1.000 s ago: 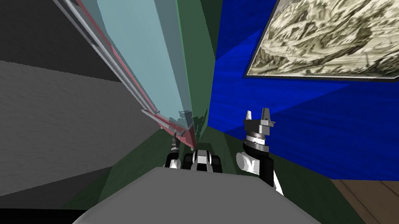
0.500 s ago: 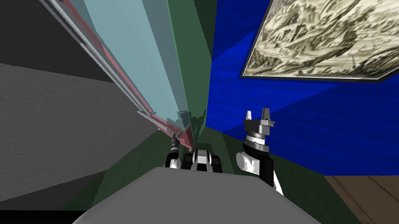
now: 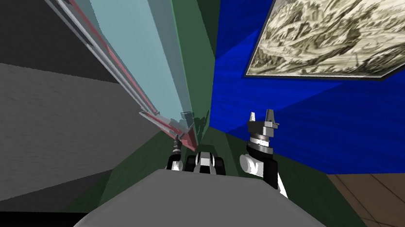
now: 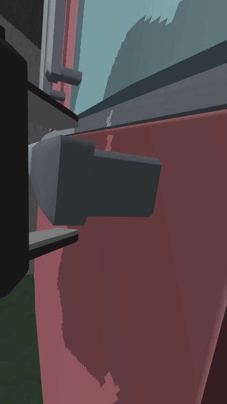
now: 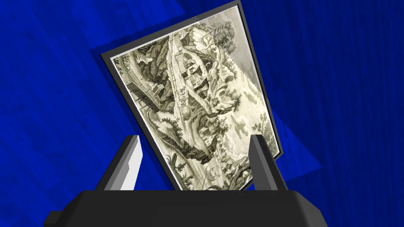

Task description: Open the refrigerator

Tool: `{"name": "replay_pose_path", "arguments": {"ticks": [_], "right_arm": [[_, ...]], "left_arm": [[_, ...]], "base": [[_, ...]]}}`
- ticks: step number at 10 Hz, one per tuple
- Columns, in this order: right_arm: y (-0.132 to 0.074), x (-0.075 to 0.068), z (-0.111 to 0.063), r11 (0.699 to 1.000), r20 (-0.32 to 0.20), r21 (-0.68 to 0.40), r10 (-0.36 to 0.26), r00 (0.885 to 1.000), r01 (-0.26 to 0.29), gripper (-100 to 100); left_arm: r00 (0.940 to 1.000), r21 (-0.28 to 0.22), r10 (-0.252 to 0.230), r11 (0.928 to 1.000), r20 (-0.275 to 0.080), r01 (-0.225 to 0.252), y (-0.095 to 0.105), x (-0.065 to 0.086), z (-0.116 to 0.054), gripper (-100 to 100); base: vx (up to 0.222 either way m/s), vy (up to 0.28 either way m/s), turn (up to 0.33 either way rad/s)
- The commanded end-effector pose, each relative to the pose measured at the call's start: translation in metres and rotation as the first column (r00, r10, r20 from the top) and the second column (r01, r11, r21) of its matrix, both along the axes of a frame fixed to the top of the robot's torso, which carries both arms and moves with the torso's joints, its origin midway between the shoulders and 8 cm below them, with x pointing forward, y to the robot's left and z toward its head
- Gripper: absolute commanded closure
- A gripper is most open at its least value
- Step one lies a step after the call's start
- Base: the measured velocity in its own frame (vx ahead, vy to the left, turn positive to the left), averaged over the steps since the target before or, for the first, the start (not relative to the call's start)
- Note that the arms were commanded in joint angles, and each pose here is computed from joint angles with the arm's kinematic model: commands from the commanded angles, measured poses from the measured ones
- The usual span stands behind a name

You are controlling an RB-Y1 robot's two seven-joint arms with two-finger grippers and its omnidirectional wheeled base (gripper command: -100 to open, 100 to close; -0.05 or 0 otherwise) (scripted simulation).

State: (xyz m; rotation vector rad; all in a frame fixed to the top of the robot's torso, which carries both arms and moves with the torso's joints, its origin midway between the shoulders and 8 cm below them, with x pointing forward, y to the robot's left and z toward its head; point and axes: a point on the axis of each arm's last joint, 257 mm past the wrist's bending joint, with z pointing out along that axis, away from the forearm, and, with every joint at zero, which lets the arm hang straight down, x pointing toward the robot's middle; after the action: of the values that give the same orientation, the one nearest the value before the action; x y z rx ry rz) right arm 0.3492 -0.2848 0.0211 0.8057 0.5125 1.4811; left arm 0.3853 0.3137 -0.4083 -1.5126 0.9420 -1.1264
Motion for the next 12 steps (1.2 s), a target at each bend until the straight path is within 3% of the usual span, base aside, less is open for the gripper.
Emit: {"name": "replay_pose_path", "arguments": {"ticks": [1,2,6,7,8,11,12], "right_arm": [[0.000,0.000,0.000,1.000,0.000,0.000,0.000,1.000,0.000,0],[0.000,0.000,0.000,1.000,0.000,0.000,0.000,1.000,0.000,0],[0.000,0.000,0.000,1.000,0.000,0.000,0.000,1.000,0.000,0],[0.000,0.000,0.000,1.000,0.000,0.000,0.000,1.000,0.000,0],[0.000,0.000,0.000,1.000,0.000,0.000,0.000,1.000,0.000,0],[0.000,0.000,0.000,1.000,0.000,0.000,0.000,1.000,0.000,0],[0.000,0.000,0.000,1.000,0.000,0.000,0.000,1.000,0.000,0]], "left_arm": [[0.9999,-0.003,0.013,0.9999,-0.009,-0.013,0.020,-0.003,-0.003,100],[0.9999,0.000,0.008,1.0000,-0.008,-0.008,0.014,-0.003,-0.003,100],[0.9983,-0.003,0.055,0.9985,-0.019,-0.056,0.066,-0.020,-0.006,100],[0.9989,0.002,0.046,0.9989,-0.014,-0.046,0.057,-0.015,-0.002,100],[0.9974,0.001,0.069,0.9976,-0.021,-0.069,0.077,-0.025,-0.005,100],[0.9951,-0.003,0.097,0.9953,-0.019,-0.097,0.101,-0.037,-0.005,100],[0.9958,0.002,0.091,0.9959,-0.015,-0.091,0.095,-0.033,-0.003,100]], "base": [[-0.187,0.033,-0.072],[-0.090,0.018,0.000],[-0.221,0.022,-0.098],[-0.131,0.022,0.001],[-0.160,0.028,-0.113],[-0.215,0.023,-0.109],[-0.096,0.019,0.002]]}}
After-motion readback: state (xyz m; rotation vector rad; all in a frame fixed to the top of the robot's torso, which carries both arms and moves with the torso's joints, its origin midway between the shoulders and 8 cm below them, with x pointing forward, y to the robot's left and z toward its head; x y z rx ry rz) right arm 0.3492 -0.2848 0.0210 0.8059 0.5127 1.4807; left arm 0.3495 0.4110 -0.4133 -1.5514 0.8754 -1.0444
